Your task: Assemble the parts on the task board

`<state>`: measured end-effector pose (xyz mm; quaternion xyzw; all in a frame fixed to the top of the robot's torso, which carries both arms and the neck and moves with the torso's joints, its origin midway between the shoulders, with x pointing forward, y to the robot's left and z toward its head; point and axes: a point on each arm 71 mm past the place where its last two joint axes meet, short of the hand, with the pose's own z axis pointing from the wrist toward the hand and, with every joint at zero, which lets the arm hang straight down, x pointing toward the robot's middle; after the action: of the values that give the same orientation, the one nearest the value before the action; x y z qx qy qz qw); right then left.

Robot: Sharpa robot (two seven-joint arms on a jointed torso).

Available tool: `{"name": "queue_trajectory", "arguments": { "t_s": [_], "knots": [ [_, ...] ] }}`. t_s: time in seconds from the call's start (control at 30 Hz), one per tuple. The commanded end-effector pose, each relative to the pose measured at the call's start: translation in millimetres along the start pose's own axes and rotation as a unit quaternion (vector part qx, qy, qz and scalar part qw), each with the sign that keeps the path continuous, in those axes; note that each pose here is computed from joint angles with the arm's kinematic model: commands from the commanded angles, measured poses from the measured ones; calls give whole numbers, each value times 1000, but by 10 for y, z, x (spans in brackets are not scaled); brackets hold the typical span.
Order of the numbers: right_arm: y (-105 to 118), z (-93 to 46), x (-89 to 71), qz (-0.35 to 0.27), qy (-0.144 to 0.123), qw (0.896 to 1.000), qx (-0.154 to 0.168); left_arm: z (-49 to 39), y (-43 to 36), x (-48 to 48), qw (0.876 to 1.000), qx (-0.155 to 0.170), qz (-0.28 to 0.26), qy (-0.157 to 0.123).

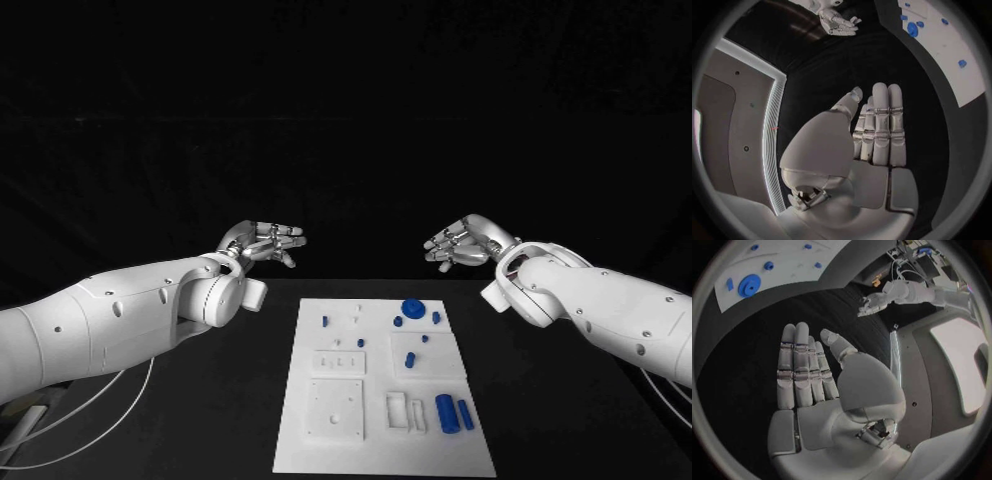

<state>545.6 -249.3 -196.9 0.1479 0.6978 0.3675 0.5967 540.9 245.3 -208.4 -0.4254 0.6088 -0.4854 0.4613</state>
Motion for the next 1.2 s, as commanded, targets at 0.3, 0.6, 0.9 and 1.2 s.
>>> {"name": "queue_trajectory", "arguments": {
  "t_s": [0.3,0.6,0.9,1.2],
  "knots": [
    [255,-60,205,-257,47,965,-34,-201,-108,126,998,14,17,61],
    [368,-97,306,-328,30,943,-47,-360,-205,192,996,24,9,81],
    [349,-130,446,-361,27,931,-52,-459,-314,281,994,34,1,100],
    [288,-120,595,-377,31,924,-51,-504,-410,330,993,45,-6,107]
  ]
}}
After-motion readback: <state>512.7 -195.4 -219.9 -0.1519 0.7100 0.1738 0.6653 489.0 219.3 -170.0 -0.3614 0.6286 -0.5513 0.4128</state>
